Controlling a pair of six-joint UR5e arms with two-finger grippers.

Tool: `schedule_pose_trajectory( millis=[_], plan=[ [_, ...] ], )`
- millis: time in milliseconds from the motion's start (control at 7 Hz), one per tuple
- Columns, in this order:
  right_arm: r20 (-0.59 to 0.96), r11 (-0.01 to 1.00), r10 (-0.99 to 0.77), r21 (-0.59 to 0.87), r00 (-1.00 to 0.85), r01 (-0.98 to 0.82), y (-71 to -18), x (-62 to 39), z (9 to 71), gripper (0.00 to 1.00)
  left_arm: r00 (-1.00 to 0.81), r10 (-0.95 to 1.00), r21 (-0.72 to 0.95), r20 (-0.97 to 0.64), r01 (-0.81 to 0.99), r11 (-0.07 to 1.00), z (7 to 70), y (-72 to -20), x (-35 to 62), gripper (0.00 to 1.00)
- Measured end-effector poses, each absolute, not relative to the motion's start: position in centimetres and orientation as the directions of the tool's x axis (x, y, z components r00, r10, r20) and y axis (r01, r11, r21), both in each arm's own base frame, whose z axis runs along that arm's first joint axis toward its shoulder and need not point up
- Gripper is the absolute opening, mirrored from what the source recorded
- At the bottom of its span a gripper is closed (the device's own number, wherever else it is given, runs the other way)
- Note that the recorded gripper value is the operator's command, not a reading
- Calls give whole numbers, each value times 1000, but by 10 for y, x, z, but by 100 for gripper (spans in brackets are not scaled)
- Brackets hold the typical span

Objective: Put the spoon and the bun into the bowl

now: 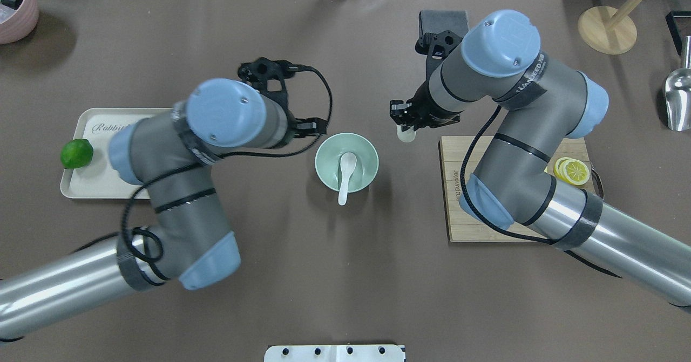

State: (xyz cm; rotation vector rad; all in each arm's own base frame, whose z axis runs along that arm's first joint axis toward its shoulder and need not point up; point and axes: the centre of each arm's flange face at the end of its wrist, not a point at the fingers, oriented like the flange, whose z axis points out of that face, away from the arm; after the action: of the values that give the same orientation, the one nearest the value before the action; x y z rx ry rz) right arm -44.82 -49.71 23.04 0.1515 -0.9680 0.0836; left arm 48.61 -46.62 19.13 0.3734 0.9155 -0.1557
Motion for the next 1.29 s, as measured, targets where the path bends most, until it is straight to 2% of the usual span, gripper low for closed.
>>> schedule_pose_trajectory(
  millis=[429,571,714,1286],
  plan=[
    [826,980,-13,122,563,-157,-462,-513,193,0,685,166,396,-709,193,898,255,-505,357,98],
    [820,979,-11,125,573,-160,-459,-535,186,58,705,201,423,-680,152,893,276,-517,320,98],
    [815,978,1,119,579,-170,-462,-553,178,100,722,222,438,-655,124,890,295,-526,286,98],
    [812,979,21,102,583,-177,-479,-542,161,100,759,208,445,-617,118,887,327,-535,242,98]
  ],
)
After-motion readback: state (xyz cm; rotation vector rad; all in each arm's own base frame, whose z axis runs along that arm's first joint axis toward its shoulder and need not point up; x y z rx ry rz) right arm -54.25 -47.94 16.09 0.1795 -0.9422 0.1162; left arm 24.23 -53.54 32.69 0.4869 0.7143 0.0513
